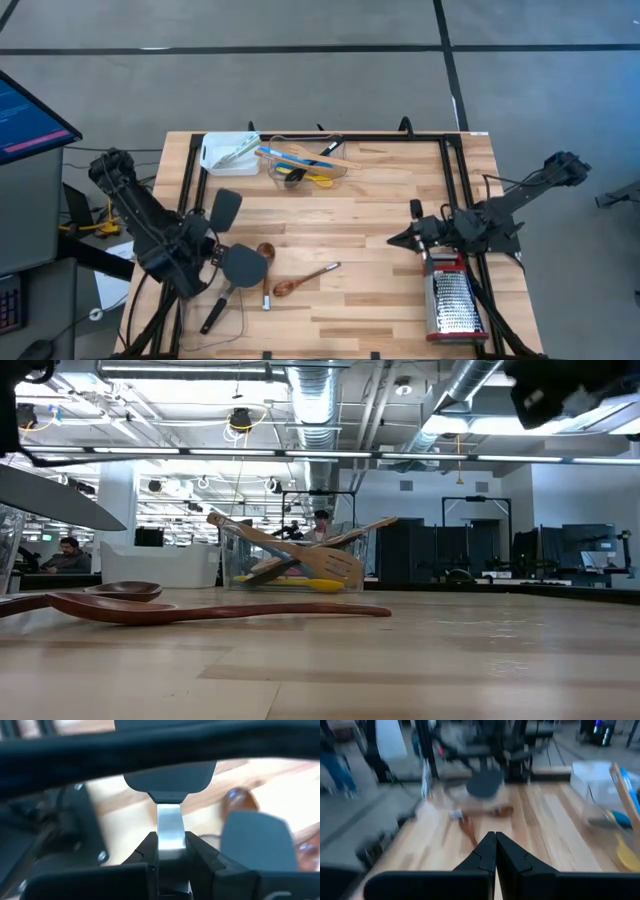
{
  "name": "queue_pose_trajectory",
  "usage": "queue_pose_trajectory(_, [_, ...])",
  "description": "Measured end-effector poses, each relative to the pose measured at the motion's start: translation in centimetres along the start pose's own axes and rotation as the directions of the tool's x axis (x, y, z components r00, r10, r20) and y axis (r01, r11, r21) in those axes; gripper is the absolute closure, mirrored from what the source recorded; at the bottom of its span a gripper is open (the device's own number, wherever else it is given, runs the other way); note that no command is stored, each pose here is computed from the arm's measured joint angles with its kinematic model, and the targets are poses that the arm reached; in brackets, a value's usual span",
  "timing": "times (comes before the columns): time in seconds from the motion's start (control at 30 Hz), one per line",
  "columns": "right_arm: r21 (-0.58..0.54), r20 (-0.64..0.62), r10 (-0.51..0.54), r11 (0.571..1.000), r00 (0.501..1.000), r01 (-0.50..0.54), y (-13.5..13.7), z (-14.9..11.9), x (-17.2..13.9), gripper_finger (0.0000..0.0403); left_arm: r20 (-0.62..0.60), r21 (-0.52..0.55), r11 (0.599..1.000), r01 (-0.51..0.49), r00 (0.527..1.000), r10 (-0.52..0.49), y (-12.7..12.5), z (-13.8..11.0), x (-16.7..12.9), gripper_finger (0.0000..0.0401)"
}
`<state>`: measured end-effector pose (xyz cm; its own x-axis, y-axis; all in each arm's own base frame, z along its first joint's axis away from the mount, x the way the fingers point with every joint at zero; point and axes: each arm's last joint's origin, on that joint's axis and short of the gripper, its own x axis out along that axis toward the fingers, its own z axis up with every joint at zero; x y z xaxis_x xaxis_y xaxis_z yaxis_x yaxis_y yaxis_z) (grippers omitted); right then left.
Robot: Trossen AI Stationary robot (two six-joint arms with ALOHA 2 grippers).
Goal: Pick & Place Kitchen Items
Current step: Put the black slotted spatula into the bottom transparent bin
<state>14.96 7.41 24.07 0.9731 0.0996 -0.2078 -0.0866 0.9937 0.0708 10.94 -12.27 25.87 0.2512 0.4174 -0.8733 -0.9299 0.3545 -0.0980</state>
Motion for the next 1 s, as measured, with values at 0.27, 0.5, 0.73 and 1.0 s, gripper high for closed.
queue_pose_trajectory(0.27, [0.113,0.211,-0.114,0.989,0.971,0.091,-0.6,0.2,6.5,0.0403,0.163,0.051,0.993,0.103,0.980,-0.110,-0.5,0.6,0.1,0.0358])
queue_pose_trajectory(0.5, [0.300,0.320,-0.101,0.954,0.942,0.001,-4.1,0.5,13.7,0.0403,0.286,0.127,0.986,0.113,0.947,-0.145,-1.2,2.0,0.5,0.0352])
queue_pose_trajectory(0.73, [0.275,0.357,-0.018,0.958,0.934,-0.086,-5.8,4.2,22.1,0.0403,0.315,0.199,0.979,0.046,0.943,-0.109,-1.8,3.1,1.2,0.0357])
queue_pose_trajectory(1.0, [0.372,0.186,-0.078,0.928,0.980,0.003,-8.3,6.5,28.7,0.0398,0.362,0.256,0.966,0.037,0.923,-0.131,-2.2,3.5,1.3,0.0359])
